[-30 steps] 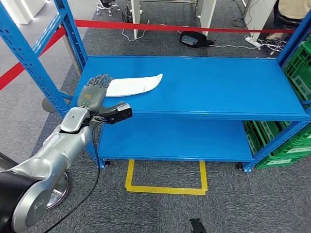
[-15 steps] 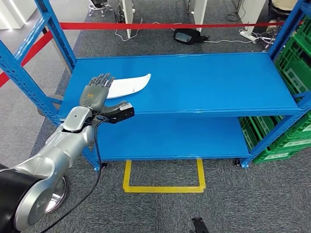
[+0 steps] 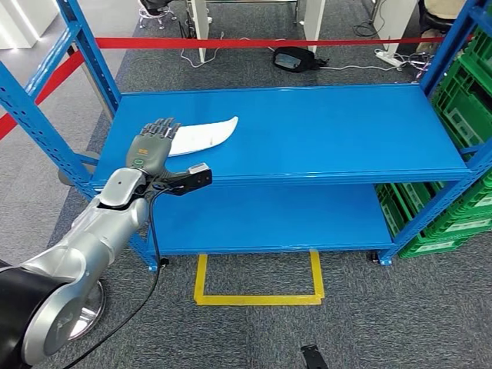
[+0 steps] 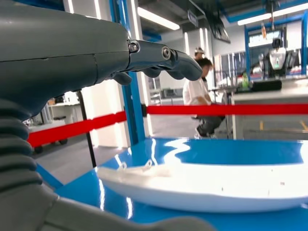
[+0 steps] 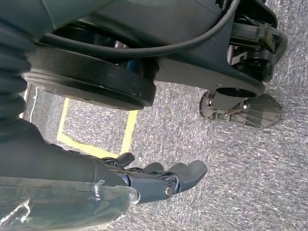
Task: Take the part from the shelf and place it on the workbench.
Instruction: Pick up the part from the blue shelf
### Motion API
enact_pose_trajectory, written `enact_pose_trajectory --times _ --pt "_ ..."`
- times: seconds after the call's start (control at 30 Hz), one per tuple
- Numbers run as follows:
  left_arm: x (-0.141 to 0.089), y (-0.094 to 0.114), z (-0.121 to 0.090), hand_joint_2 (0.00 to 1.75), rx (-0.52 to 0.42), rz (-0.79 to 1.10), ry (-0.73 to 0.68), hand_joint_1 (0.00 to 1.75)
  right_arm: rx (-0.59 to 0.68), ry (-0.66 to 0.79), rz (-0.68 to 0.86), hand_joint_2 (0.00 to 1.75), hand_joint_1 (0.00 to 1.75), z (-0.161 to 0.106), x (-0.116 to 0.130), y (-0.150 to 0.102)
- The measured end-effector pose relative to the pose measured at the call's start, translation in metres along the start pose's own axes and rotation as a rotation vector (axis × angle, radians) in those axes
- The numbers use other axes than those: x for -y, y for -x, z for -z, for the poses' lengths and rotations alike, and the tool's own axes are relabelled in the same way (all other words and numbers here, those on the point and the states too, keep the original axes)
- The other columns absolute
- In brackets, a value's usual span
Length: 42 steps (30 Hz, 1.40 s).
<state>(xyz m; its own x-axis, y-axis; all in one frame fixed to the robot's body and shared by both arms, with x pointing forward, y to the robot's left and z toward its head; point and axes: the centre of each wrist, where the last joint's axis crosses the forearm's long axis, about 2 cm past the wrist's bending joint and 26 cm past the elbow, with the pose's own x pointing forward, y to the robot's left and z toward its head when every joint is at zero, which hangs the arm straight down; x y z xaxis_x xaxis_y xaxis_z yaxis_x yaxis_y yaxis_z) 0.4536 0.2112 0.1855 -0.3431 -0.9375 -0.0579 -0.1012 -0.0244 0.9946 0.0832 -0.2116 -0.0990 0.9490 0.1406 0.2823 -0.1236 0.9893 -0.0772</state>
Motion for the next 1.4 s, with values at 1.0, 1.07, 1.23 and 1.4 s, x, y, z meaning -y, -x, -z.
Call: enact_pose_trajectory --times 1.0,1.07,1.23,1.4 --pt "0.0026 0.004 -0.0006 0.0 -0.064 -0.045 0.114 0.0 0.0 -0.003 -0.01 1.75 0.0 0.0001 0.0 -0.0006" --pt "0.0023 0.0041 -0.0004 0.0 -0.066 -0.044 0.111 0.0 0.0 -0.003 -0.011 1.75 0.0 0.0001 0.0 -0.0006" --pt "0.0022 0.0043 -0.0004 0.0 -0.068 -0.043 0.108 0.0 0.0 -0.003 -0.012 1.75 0.0 0.0001 0.0 -0.0006" --pt "0.002 0.0043 -0.0004 0.0 -0.068 -0.042 0.1 0.0 0.0 -0.003 -0.013 1.75 0.0 0.0001 0.0 -0.0006"
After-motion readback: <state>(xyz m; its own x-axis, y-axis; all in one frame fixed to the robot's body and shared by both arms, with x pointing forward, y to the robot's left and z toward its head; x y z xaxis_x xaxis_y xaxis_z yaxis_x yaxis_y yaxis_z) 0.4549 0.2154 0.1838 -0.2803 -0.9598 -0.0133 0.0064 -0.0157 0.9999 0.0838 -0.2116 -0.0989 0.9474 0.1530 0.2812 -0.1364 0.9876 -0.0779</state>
